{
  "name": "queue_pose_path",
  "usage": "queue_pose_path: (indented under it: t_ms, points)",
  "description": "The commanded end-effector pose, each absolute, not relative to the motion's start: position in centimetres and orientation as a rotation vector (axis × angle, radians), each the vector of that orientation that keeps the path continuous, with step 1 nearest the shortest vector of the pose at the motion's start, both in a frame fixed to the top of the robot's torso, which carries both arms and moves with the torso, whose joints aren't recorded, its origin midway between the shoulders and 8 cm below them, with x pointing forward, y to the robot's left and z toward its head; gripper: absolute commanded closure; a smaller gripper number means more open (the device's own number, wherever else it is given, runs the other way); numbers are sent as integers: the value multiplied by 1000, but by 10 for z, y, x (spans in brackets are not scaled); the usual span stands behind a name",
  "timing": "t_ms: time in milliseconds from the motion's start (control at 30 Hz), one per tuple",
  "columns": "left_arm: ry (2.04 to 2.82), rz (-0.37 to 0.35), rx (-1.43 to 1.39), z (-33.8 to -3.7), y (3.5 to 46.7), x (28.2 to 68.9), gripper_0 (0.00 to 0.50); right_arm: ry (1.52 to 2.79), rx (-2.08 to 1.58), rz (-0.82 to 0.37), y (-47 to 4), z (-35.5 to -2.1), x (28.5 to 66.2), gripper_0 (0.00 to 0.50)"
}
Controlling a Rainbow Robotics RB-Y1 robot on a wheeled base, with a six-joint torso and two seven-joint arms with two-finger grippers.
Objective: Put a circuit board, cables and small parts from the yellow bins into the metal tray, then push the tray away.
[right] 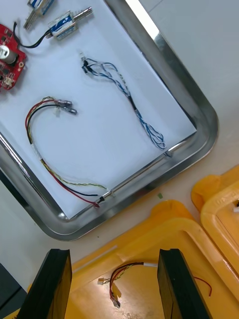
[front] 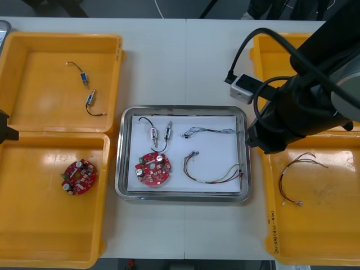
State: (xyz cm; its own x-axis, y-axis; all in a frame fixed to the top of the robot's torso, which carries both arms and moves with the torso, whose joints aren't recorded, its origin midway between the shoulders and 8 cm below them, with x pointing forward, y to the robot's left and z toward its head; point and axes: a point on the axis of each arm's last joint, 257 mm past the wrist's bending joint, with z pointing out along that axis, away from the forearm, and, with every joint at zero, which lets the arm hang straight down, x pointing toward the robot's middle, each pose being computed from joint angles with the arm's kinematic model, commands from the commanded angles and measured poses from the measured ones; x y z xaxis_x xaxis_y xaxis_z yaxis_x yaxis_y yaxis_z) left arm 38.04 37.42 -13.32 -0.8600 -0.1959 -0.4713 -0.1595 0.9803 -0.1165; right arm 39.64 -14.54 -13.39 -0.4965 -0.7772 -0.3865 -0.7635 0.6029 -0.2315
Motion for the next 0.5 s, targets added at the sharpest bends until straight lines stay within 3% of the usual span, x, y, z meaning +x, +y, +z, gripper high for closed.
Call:
queue_pose_path:
  t_ms: [33,500]
  points:
    - [2602,-11,-189,-121,394,382,58,2312,-1338,-77,-107,-135,391,0]
    - [2605,-10,-187,-122,394,381,58,2271,-1615,-151,-50,-177,378,0]
